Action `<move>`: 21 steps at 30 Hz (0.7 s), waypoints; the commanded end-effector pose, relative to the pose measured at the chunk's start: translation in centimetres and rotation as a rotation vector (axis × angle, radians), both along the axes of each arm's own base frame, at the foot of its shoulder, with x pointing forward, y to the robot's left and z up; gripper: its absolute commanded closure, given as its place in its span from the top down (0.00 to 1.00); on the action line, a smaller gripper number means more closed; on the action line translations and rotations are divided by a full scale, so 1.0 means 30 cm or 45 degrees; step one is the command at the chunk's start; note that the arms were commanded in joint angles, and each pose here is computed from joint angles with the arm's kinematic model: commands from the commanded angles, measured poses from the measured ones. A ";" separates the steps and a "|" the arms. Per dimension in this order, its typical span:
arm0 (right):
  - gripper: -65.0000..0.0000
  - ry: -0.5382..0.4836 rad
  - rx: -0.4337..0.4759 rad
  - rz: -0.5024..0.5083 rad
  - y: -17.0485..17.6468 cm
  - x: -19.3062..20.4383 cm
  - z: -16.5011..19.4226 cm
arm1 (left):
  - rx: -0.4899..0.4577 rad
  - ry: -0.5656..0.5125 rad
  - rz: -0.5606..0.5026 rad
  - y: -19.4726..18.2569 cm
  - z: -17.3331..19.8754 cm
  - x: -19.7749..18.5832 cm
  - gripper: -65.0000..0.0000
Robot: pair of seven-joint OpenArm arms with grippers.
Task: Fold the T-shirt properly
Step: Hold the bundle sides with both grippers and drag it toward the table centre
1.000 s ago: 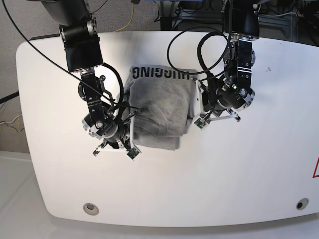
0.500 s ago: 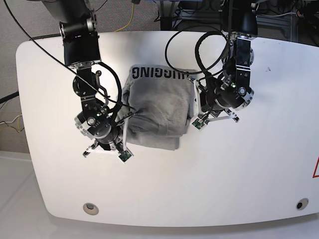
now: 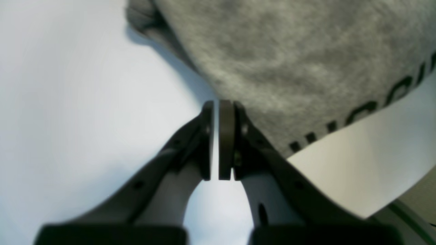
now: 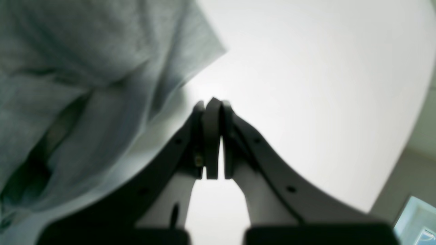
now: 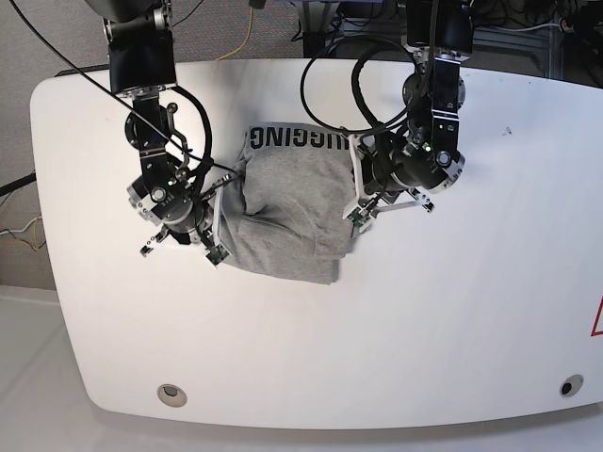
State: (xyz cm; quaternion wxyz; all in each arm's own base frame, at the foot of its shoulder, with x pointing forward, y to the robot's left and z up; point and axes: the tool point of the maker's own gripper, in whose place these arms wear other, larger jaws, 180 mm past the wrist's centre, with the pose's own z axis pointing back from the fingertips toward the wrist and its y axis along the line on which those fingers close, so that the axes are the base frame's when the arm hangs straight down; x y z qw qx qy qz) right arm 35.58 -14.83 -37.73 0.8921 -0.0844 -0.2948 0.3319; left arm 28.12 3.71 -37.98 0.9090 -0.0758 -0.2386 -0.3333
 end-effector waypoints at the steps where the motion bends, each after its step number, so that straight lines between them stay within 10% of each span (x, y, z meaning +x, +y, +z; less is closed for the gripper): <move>1: 0.00 -0.039 -0.011 0.001 -0.016 0.012 0.028 | -0.050 -0.039 -0.004 -0.036 0.033 0.013 0.01; 21: 0.00 0.013 0.073 0.031 0.056 -0.070 -0.055 | -0.105 -0.002 -0.040 -0.100 -0.004 -0.051 0.01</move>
